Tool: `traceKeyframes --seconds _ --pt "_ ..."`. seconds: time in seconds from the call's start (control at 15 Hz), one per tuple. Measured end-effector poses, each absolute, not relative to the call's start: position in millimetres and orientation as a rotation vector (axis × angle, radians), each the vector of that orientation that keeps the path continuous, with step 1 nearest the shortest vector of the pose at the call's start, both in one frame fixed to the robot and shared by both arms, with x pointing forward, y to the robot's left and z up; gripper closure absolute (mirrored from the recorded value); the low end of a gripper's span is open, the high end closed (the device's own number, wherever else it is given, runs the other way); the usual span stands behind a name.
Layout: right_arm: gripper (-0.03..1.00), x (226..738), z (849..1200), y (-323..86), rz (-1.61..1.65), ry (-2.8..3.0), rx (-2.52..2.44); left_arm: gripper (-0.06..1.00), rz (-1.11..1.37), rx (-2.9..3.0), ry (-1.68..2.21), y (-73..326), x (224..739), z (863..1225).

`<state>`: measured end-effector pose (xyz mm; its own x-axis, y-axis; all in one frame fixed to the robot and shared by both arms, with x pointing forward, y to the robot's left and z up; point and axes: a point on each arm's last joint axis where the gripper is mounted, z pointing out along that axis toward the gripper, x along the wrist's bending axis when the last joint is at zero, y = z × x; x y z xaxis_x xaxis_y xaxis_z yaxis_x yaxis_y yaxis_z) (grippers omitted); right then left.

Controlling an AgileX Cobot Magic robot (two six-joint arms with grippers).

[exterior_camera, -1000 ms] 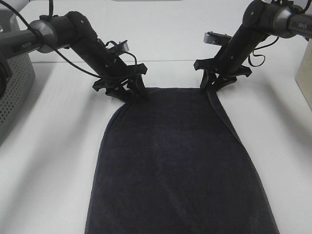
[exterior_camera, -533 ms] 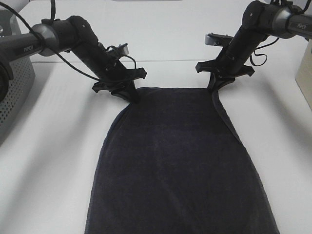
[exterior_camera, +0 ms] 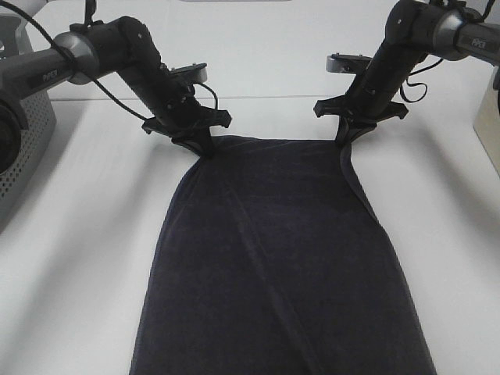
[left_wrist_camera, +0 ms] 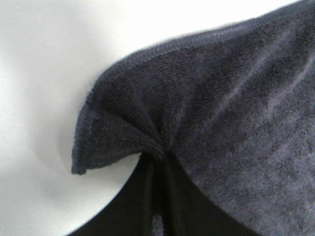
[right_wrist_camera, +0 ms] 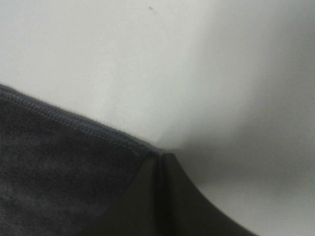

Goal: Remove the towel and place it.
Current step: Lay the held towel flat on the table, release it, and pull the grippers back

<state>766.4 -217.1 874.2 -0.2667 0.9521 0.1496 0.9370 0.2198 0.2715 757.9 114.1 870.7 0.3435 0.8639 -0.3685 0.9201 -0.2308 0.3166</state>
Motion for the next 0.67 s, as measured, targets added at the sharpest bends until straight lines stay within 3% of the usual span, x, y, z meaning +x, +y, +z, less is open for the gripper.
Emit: traceKeyframes --seconds 0.4,0.67 --pt "0.96 795 923 -207 0.827 2.265 1.691 0.93 0.045 2.067 1.479 114 775 897" --pt "0.96 804 933 -205 0.917 2.212 1.552 0.93 0.173 1.984 1.437 117 787 907"
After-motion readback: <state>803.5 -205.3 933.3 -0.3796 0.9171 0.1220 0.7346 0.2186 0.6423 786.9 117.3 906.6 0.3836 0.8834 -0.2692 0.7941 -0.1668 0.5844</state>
